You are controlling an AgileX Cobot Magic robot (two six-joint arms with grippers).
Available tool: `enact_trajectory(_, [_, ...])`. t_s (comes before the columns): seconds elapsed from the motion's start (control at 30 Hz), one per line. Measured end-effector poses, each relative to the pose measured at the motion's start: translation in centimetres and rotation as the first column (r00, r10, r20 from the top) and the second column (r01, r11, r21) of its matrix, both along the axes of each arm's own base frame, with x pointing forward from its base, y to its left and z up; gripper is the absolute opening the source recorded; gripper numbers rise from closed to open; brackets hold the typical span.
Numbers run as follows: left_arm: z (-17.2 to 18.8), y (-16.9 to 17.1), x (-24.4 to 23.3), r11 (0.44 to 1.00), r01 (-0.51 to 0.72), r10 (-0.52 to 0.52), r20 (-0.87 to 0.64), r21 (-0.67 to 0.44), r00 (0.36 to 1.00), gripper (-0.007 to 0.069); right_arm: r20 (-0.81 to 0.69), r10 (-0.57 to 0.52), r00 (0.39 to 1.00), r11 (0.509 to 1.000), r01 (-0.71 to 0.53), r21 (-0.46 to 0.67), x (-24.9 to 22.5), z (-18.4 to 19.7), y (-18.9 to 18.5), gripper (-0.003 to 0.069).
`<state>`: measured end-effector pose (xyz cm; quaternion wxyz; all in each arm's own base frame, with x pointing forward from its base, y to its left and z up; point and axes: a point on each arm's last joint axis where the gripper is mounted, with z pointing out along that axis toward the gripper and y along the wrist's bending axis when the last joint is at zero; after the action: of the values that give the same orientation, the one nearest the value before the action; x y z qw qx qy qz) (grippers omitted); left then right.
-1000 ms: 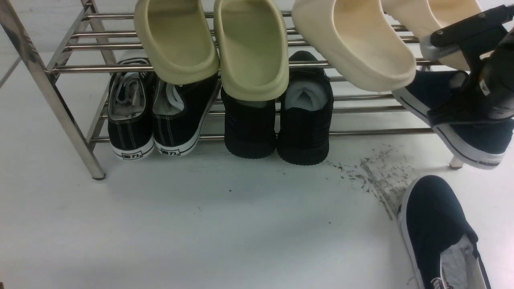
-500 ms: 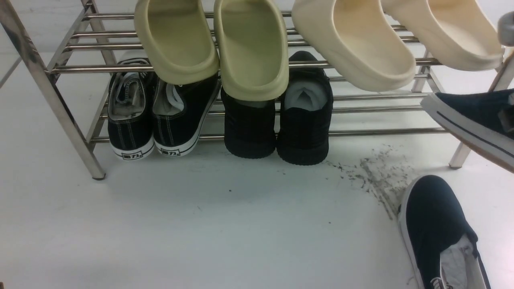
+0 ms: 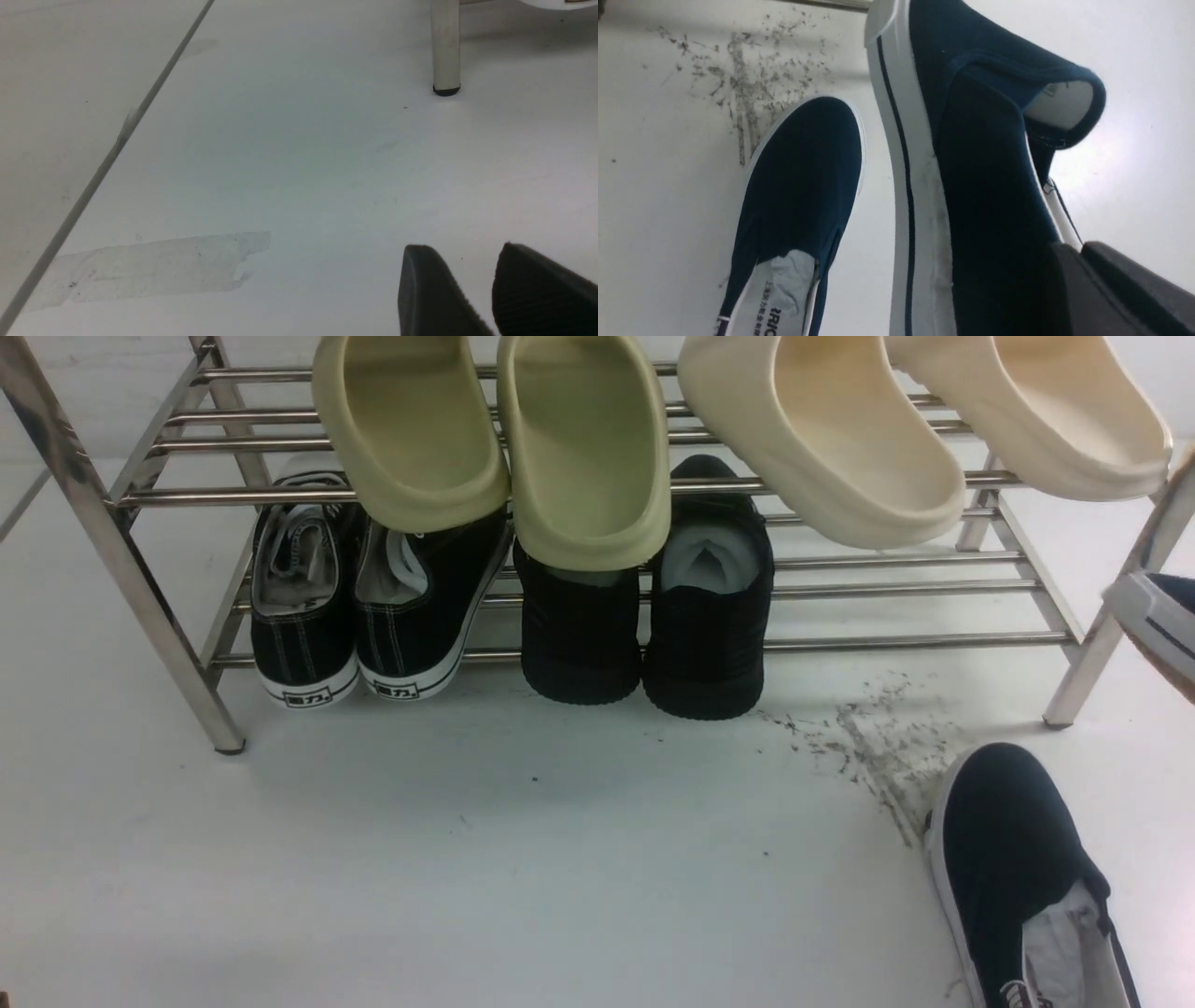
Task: Take the shoes off the shelf with your hand on the white table.
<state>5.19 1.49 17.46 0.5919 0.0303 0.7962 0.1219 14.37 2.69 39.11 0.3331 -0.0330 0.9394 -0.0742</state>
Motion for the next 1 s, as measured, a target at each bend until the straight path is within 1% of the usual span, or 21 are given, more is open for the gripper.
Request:
enact_trajectory(0.1, [0.0,0.0,0.0,1.0,0.0,0.0,0.0,0.0,1.0,0.024,-0.071,-0.001,0.997,1.0,-0.001,-0.031,-0.8,-2.8,-0.4,0.0028])
enact_trajectory(0.13, [0.0,0.0,0.0,1.0,0.0,0.0,0.0,0.0,1.0,0.024,-0.078,-0.001,0.997,0.999,-0.001,-0.034,-0.8,-3.0,-0.4,0.0028])
enact_trajectory(0.17, [0.0,0.0,0.0,1.0,0.0,0.0,0.0,0.0,1.0,0.024,-0.127,-0.004,0.992,0.999,-0.003,-0.054,-1.1,-4.7,-0.5,0.0028])
enact_trajectory(0.23, [0.0,0.0,0.0,1.0,0.0,0.0,0.0,0.0,1.0,0.024,-0.157,-0.007,0.988,0.998,-0.004,-0.066,-1.2,-5.6,-0.5,0.0028])
enact_trajectory(0.3, [0.0,0.0,0.0,1.0,0.0,0.0,0.0,0.0,1.0,0.024,-0.239,-0.012,0.971,0.996,-0.009,-0.086,-1.5,-8.1,-0.5,0.0028])
enact_trajectory(0.33, [0.0,0.0,0.0,1.0,0.0,0.0,0.0,0.0,1.0,0.024,-0.244,-0.013,0.97,0.996,-0.008,-0.085,-1.5,-8.2,-0.5,0.0028])
enact_trajectory(0.5, [0.0,0.0,0.0,1.0,0.0,0.0,0.0,0.0,1.0,0.024,-0.388,-0.016,0.922,0.996,-0.017,-0.082,-1.7,-12.4,0.0,0.0028])
enact_trajectory(0.53, [0.0,0.0,0.0,1.0,0.0,0.0,0.0,0.0,1.0,0.024,-0.395,-0.017,0.919,0.996,-0.018,-0.085,-1.7,-12.6,0.0,0.0028])
enact_trajectory(0.6, [0.0,0.0,0.0,1.0,0.0,0.0,0.0,0.0,1.0,0.024,-0.407,0.005,0.914,0.996,-0.041,-0.078,-0.7,-14.1,0.6,0.0028])
enact_trajectory(0.7, [0.0,0.0,0.0,1.0,0.0,0.0,0.0,0.0,1.0,0.024,-0.461,0.017,0.887,0.999,-0.034,-0.03,0.4,-15.7,1.6,0.0028])
enact_trajectory(0.77, [0.0,0.0,0.0,1.0,0.0,0.0,0.0,0.0,1.0,0.024,-0.482,0.022,0.876,0.999,-0.036,-0.021,1.0,-16.4,2.1,0.0028])
enact_trajectory(1.0, [0.0,0.0,0.0,1.0,0.0,0.0,0.0,0.0,1.0,0.024,-0.56,0.007,0.828,0.999,-0.026,-0.026,2.2,-18.4,2.9,0.0037])
